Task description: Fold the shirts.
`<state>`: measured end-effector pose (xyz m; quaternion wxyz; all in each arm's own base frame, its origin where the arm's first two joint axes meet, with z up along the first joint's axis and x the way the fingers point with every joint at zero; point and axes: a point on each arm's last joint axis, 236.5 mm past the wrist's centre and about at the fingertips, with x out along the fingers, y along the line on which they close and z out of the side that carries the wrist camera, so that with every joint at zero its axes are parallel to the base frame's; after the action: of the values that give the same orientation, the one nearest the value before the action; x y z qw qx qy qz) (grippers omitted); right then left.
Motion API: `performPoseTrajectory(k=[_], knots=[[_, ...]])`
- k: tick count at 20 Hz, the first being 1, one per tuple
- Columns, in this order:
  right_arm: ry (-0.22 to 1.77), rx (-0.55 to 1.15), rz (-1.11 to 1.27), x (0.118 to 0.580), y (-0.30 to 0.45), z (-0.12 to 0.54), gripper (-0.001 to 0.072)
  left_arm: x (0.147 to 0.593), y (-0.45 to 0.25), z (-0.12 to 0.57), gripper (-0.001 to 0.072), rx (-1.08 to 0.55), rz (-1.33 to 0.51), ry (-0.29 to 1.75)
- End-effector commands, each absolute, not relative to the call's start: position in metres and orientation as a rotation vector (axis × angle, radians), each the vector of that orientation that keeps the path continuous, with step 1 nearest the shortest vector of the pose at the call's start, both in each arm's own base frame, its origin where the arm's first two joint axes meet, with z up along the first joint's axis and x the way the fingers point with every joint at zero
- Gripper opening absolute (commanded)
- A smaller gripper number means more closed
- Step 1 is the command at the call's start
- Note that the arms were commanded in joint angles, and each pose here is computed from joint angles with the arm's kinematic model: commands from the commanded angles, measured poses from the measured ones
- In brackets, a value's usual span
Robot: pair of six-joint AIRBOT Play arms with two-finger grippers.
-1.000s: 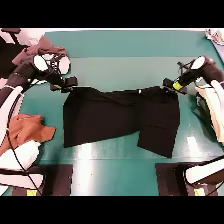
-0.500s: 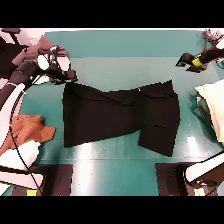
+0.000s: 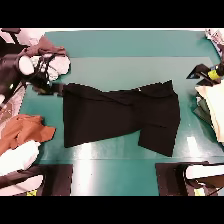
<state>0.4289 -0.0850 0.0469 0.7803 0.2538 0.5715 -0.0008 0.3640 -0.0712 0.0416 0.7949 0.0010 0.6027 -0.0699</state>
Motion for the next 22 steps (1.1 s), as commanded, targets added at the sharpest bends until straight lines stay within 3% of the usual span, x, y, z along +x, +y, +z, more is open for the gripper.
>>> performPoseTrajectory(k=[1,4,7,11,17,22], knots=[[1.231,0.640,0.024,0.389,-0.078,0.029,0.0644,0.284,-0.069,0.020,0.0716,0.021,-0.214,1.386],[1.290,0.649,0.030,0.356,-0.068,0.002,0.0619,0.234,-0.077,-0.006,0.0716,0.002,-0.282,1.459],[1.332,0.652,0.028,0.332,-0.058,-0.017,0.0620,0.216,-0.101,-0.035,0.0598,-0.095,-0.369,1.470],[1.333,0.625,0.041,0.312,-0.049,-0.025,0.0620,0.186,-0.109,-0.068,0.0599,-0.135,-0.408,1.544],[1.370,0.625,0.044,0.298,-0.044,-0.036,0.0621,0.185,-0.104,-0.083,0.0599,-0.101,-0.408,1.524],[1.380,0.615,0.040,0.295,-0.045,-0.037,0.0621,0.190,-0.124,-0.086,0.0596,-0.216,-0.436,1.492]])
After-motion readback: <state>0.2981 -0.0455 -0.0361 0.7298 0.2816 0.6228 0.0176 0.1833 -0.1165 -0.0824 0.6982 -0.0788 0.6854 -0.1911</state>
